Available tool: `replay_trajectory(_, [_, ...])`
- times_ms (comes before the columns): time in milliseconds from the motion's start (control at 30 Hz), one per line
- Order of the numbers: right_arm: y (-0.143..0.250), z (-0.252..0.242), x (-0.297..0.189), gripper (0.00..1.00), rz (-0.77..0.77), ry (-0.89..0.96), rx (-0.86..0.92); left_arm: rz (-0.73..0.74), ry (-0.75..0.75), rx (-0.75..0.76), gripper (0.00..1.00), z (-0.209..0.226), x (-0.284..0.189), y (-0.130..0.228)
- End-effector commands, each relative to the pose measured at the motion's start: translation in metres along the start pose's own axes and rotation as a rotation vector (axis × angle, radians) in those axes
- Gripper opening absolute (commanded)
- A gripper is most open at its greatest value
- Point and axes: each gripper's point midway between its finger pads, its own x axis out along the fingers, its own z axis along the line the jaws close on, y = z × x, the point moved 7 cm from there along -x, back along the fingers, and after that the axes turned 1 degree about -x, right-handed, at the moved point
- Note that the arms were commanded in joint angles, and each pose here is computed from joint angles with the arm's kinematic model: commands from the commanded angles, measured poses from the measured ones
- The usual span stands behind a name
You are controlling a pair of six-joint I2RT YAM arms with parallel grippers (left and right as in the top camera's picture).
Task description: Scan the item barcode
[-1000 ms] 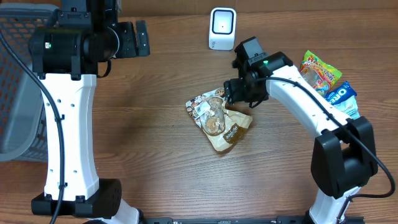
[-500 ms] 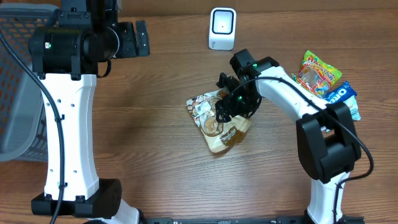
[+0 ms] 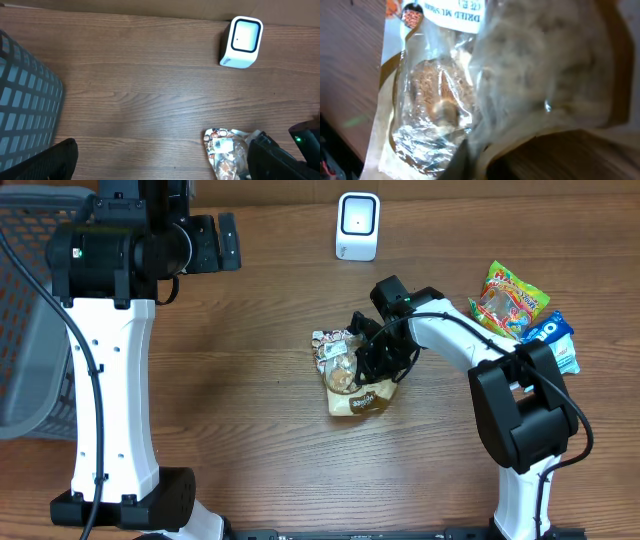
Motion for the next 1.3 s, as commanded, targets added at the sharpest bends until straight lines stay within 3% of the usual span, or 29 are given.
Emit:
replay_trajectory(0, [0.004, -0.005, 0.005, 0.04, 0.022, 0.042, 0.046, 0.001, 0.002, 0.02, 1.0, -0.001, 0.001, 0.0])
replay_trajectory(233, [-0.009, 0.01, -0.019, 0.04, -0.027, -0.036, 0.037, 0.001, 0.002, 0.02, 1.0, -0.001, 0.001, 0.0])
replay_trajectory(467, [-0.027, 0.052, -0.093, 0.04, -0.186, -0.044, -0.099, 0.001, 0.002, 0.02, 1.0, -0.001, 0.001, 0.0])
replay_trajectory(633, [-0.018, 0.085, -0.143, 0.04, -0.31, -0.071, -0.296, 0.001, 0.002, 0.02, 1.0, -0.001, 0.001, 0.0])
replay_trajectory(867, [-0.002, 0.11, -0.195, 0.04, -0.471, -0.046, -0.403, 0.001, 0.002, 0.02, 1.0, -0.001, 0.001, 0.0])
replay_trajectory(1267, [0.021, 0.129, -0.227, 0.04, -0.556, -0.005, -0.542, 0.001, 0.002, 0.02, 1.0, -0.001, 0.001, 0.0])
